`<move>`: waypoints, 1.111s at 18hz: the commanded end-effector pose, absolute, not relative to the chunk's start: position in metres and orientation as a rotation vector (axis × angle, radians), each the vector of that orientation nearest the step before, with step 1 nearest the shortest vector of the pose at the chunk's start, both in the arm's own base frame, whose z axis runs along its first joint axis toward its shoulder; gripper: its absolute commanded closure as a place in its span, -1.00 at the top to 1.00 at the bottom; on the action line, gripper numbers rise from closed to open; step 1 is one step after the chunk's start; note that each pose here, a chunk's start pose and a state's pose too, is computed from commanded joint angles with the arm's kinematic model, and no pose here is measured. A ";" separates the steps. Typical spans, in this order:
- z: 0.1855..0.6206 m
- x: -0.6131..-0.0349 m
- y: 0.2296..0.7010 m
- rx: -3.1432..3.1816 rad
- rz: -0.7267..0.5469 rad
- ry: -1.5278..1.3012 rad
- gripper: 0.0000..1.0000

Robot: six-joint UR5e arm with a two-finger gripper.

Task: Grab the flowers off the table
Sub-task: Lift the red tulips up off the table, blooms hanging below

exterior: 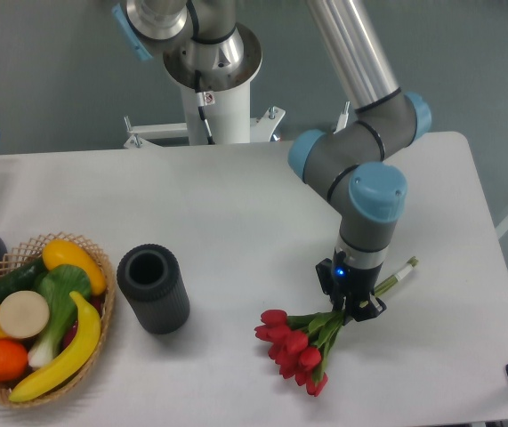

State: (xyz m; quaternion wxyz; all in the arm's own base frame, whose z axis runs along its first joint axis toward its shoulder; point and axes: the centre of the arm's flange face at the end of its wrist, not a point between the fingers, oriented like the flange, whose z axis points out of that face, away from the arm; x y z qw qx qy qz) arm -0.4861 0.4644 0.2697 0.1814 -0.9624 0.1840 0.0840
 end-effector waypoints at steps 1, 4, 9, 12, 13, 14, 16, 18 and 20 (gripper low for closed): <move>0.277 -0.484 0.465 -2.692 0.230 0.493 -0.45; 0.315 -0.475 0.470 -2.580 0.207 0.403 -0.45; 0.369 -0.453 0.475 -2.394 0.129 0.312 -0.45; 0.408 -0.430 0.471 -2.283 0.074 0.264 -0.45; 0.419 -0.427 0.468 -2.255 0.057 0.237 -0.44; 0.428 -0.426 0.465 -2.228 0.039 0.212 -0.44; 0.440 -0.423 0.463 -2.180 -0.005 0.174 -0.45; 0.453 -0.425 0.456 -2.106 -0.067 0.131 -0.44; 0.462 -0.426 0.453 -2.036 -0.127 0.117 -0.44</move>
